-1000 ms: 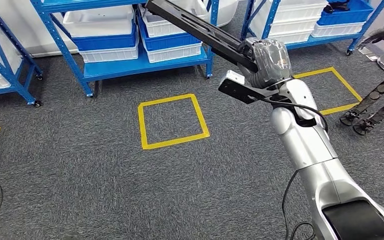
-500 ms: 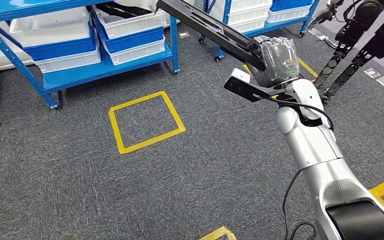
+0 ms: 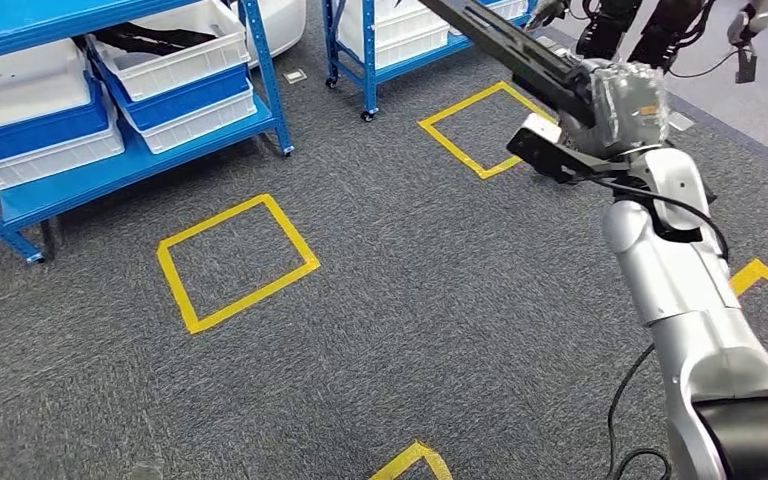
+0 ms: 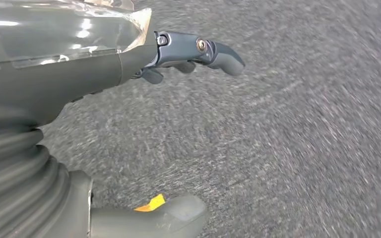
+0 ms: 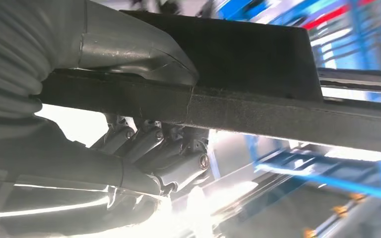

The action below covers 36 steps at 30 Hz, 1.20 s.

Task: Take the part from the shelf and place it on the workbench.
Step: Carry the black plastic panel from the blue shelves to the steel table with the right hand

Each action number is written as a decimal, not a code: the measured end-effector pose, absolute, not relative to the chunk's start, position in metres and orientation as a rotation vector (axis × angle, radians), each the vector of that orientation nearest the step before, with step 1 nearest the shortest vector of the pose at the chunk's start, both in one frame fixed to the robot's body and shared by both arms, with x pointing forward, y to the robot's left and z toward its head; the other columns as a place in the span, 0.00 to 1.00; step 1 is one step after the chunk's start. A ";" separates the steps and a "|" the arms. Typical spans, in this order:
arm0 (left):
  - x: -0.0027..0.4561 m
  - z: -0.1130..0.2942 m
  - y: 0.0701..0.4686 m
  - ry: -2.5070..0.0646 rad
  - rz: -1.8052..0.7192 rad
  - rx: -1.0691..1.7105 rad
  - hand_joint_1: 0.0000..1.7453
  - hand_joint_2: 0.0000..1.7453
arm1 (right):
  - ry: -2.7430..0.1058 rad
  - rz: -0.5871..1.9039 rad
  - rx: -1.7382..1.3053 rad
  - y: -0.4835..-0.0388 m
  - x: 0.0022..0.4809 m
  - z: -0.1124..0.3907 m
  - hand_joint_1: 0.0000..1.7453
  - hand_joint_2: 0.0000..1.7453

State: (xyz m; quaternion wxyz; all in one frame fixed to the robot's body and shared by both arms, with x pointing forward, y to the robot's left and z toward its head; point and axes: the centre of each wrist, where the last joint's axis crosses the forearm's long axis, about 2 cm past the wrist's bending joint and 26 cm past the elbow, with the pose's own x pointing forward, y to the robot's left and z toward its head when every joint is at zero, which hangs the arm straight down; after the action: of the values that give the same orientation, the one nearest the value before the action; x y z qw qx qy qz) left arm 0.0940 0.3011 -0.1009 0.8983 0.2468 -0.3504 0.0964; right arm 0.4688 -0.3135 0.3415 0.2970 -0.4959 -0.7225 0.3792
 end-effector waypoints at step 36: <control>0.118 -0.095 0.300 -0.780 0.130 0.519 0.00 1.00 | -1.704 0.949 -1.464 -0.381 0.478 0.352 0.91 1.00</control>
State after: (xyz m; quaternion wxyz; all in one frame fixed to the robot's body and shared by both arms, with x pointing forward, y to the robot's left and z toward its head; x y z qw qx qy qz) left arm 0.1178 0.3005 -0.0950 0.8903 0.2500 -0.3754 0.0628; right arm 0.4778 -0.3807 0.3521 0.3442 -0.5636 -0.6560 0.3655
